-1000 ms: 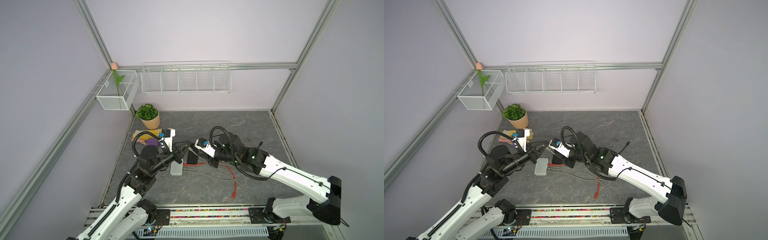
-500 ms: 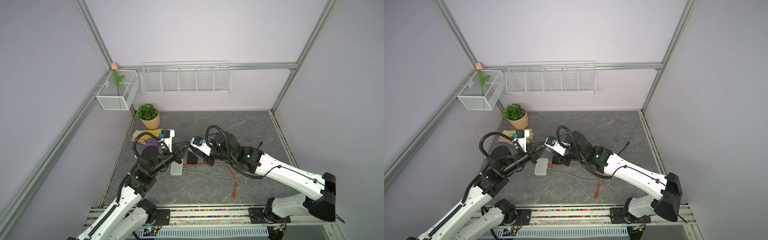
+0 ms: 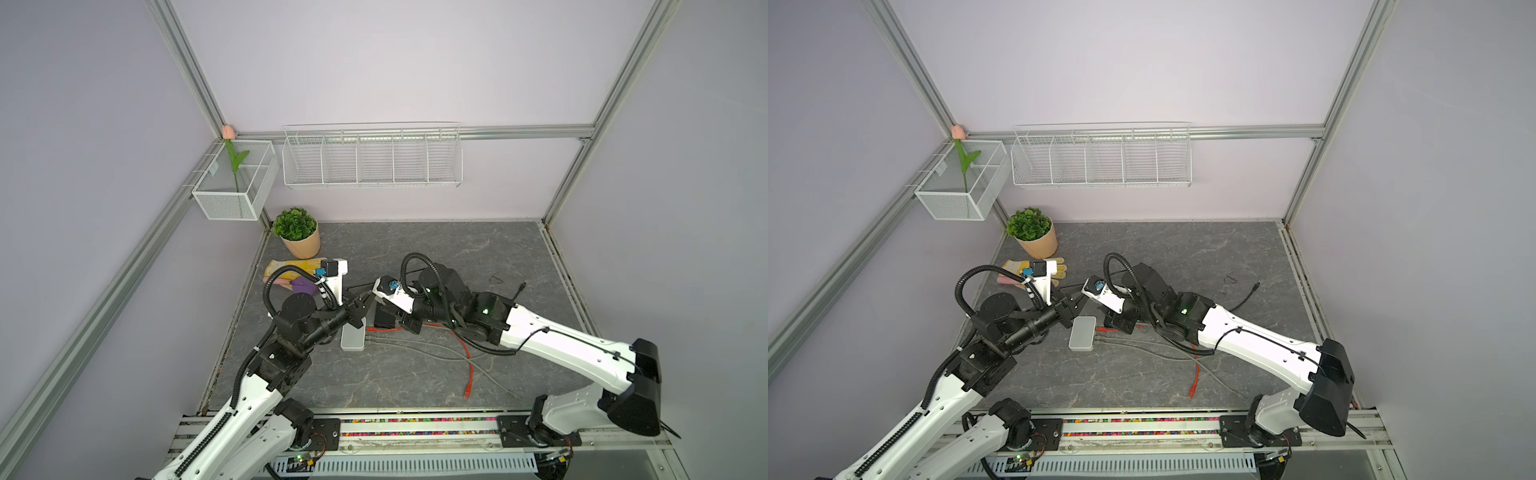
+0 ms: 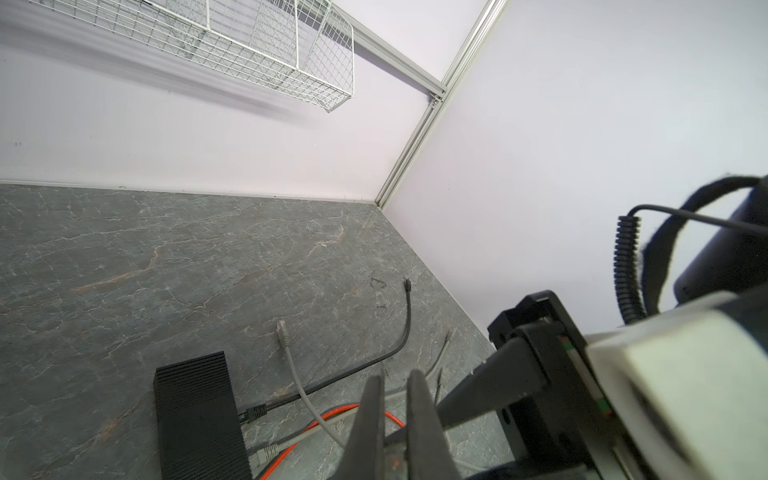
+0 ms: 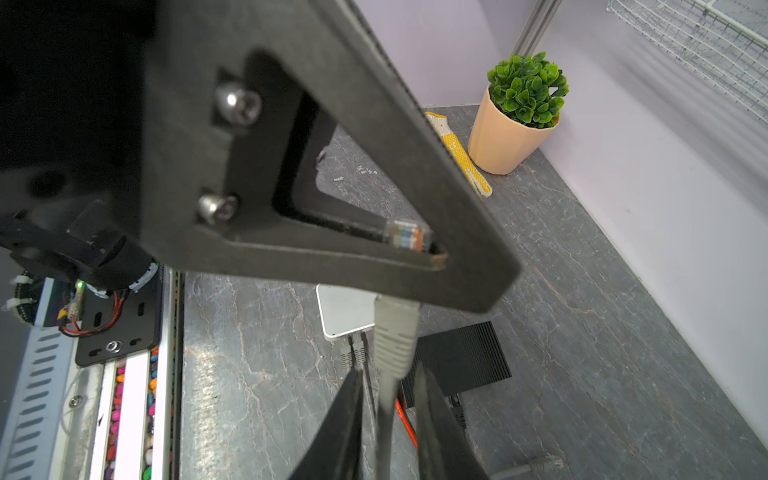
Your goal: Insert the plug into the switch port
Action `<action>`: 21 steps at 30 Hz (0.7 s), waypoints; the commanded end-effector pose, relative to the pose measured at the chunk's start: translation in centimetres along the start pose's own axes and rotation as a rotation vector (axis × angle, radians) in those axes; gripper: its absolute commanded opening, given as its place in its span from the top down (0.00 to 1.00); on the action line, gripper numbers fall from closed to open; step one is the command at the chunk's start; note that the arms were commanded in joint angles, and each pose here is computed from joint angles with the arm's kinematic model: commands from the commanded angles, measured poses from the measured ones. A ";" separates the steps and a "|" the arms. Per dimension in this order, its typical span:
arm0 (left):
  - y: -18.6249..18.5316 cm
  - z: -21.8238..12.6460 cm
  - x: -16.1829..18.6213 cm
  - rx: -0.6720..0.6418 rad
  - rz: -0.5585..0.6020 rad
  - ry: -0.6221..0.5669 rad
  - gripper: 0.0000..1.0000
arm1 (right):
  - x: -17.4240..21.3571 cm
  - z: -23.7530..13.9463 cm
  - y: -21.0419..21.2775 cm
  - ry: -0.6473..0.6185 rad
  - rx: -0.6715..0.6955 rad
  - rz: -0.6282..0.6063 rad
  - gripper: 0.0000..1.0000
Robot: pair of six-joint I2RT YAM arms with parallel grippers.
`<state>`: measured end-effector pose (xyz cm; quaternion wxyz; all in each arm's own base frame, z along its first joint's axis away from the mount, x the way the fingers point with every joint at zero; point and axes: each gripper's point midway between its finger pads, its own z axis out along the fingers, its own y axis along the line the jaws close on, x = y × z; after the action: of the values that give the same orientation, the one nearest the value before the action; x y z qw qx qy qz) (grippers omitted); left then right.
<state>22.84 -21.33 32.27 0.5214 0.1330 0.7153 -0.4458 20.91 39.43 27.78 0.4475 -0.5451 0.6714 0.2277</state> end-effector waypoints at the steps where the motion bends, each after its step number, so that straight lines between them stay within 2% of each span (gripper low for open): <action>1: 0.3 -0.1 0.3 -0.008 -0.009 -0.003 1.00 | -1.7 0.0 0.1 -0.045 0.001 -0.014 0.80; 5: 0.3 -0.2 0.3 -0.009 -0.011 -0.004 1.00 | -1.7 0.1 -0.3 -0.054 0.023 -0.018 0.86; 17: 0.4 -0.3 0.1 -0.021 -0.036 -0.016 1.00 | -1.4 1.0 -0.3 -0.032 0.036 -0.020 0.83; 21: 0.6 -0.3 0.1 -0.033 -0.033 -0.017 1.00 | -1.5 0.8 -0.3 -0.041 0.049 -0.017 0.88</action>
<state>22.99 -20.99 31.94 0.5197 0.1161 0.7197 -0.4456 21.36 40.25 27.17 0.4532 -0.5423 0.6739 0.2154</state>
